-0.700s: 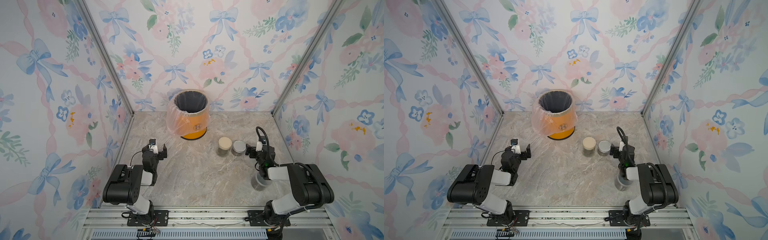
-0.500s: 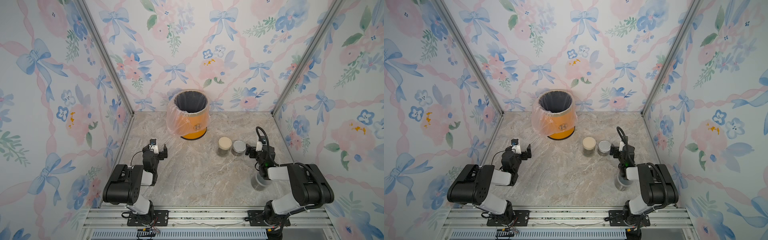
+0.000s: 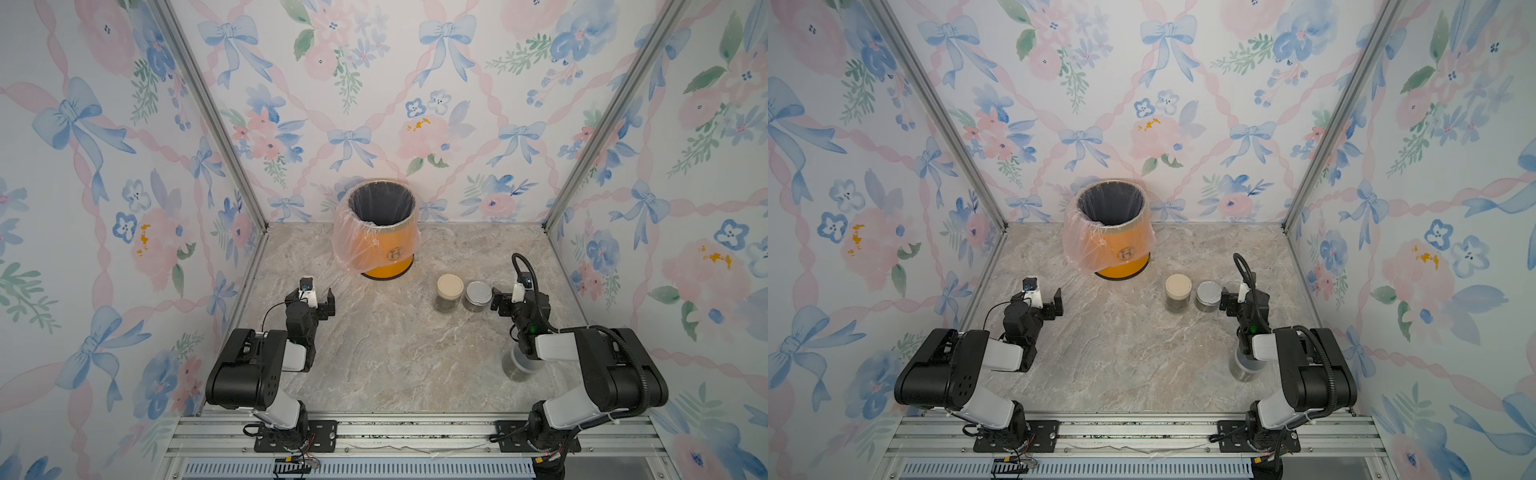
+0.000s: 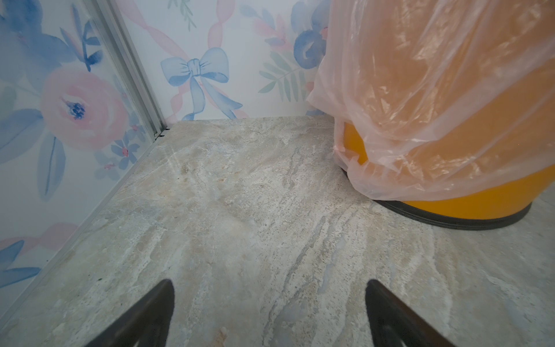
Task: Empty moldy tea leaves from jars
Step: Move the trash bin to the center of the board.
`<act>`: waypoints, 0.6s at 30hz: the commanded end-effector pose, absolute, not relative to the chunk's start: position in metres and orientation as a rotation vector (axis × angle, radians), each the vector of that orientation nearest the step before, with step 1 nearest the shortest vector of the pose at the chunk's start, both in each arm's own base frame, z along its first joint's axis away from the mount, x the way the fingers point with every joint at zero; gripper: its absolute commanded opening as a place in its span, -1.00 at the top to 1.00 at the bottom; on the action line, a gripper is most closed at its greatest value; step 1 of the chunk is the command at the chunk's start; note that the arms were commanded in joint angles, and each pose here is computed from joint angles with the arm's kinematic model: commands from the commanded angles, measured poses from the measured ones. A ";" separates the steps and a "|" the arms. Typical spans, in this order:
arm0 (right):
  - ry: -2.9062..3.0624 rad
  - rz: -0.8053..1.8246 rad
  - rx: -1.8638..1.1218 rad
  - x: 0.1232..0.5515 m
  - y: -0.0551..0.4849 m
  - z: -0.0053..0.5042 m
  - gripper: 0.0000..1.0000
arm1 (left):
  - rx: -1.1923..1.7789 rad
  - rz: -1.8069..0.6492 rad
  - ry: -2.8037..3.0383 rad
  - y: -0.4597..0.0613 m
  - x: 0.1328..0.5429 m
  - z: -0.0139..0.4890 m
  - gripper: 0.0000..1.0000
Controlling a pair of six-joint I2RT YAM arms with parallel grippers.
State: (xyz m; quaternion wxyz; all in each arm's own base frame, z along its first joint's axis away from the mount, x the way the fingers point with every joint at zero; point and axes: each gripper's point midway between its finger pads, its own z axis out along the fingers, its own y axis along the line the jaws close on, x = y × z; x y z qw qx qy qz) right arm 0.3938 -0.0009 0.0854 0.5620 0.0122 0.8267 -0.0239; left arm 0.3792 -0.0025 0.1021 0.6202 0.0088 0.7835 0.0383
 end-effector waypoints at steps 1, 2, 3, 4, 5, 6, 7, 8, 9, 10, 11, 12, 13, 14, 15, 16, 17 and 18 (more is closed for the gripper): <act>1.922 -0.058 0.018 0.399 0.001 0.096 -0.93 | 0.022 0.094 1.796 -0.002 0.379 0.104 -0.96; 1.923 -0.058 0.017 0.399 0.001 0.095 -0.93 | 0.022 0.093 1.796 -0.002 0.379 0.104 -0.96; 1.921 -0.057 0.017 0.399 0.001 0.096 -0.93 | 0.022 0.092 1.795 -0.002 0.379 0.104 -0.96; 1.922 -0.057 0.017 0.399 0.001 0.096 -0.93 | 0.022 0.092 1.794 -0.002 0.379 0.104 -0.96; 1.922 -0.057 0.017 0.399 0.001 0.096 -0.93 | 0.022 0.092 1.794 -0.002 0.379 0.104 -0.96; 1.922 -0.057 0.017 0.399 0.001 0.096 -0.93 | 0.022 0.092 1.795 -0.002 0.379 0.104 -0.96; 1.923 -0.055 0.018 0.399 0.001 0.095 -0.93 | 0.021 0.090 1.795 -0.002 0.379 0.104 -0.97; 1.922 -0.055 0.020 0.399 0.001 0.096 -0.93 | 0.021 0.090 1.796 -0.002 0.379 0.104 -0.96; 1.922 -0.055 0.018 0.399 0.001 0.096 -0.93 | 0.021 0.089 1.795 -0.002 0.379 0.104 -0.96; 1.921 -0.054 0.019 0.400 0.001 0.096 -0.93 | 0.012 0.091 1.795 0.000 0.379 0.104 -0.96; 1.921 -0.052 0.019 0.400 0.001 0.096 -0.93 | 0.008 0.086 1.798 0.001 0.380 0.103 -0.96; 1.925 -0.051 0.021 0.400 0.000 0.095 -0.93 | 0.006 0.084 1.802 0.002 0.380 0.103 -0.96; 1.925 -0.051 0.021 0.400 0.000 0.095 -0.93 | 0.006 0.083 1.803 0.002 0.381 0.103 -0.96; 1.924 -0.051 0.020 0.400 0.001 0.096 -0.93 | 0.006 0.081 1.803 0.001 0.381 0.103 -0.96; 1.925 -0.058 0.018 0.400 0.001 0.095 -0.93 | 0.006 0.085 1.803 0.001 0.380 0.103 -0.96; 1.914 -0.086 0.026 0.401 0.001 0.098 -0.93 | -0.005 0.102 1.797 0.003 0.380 0.105 -0.96; 1.918 -0.115 0.034 0.401 0.000 0.102 -0.93 | -0.020 0.128 1.789 0.004 0.380 0.108 -0.96; 1.940 -0.128 0.027 0.401 0.001 0.106 -0.93 | -0.015 0.163 1.779 0.004 0.381 0.114 -0.96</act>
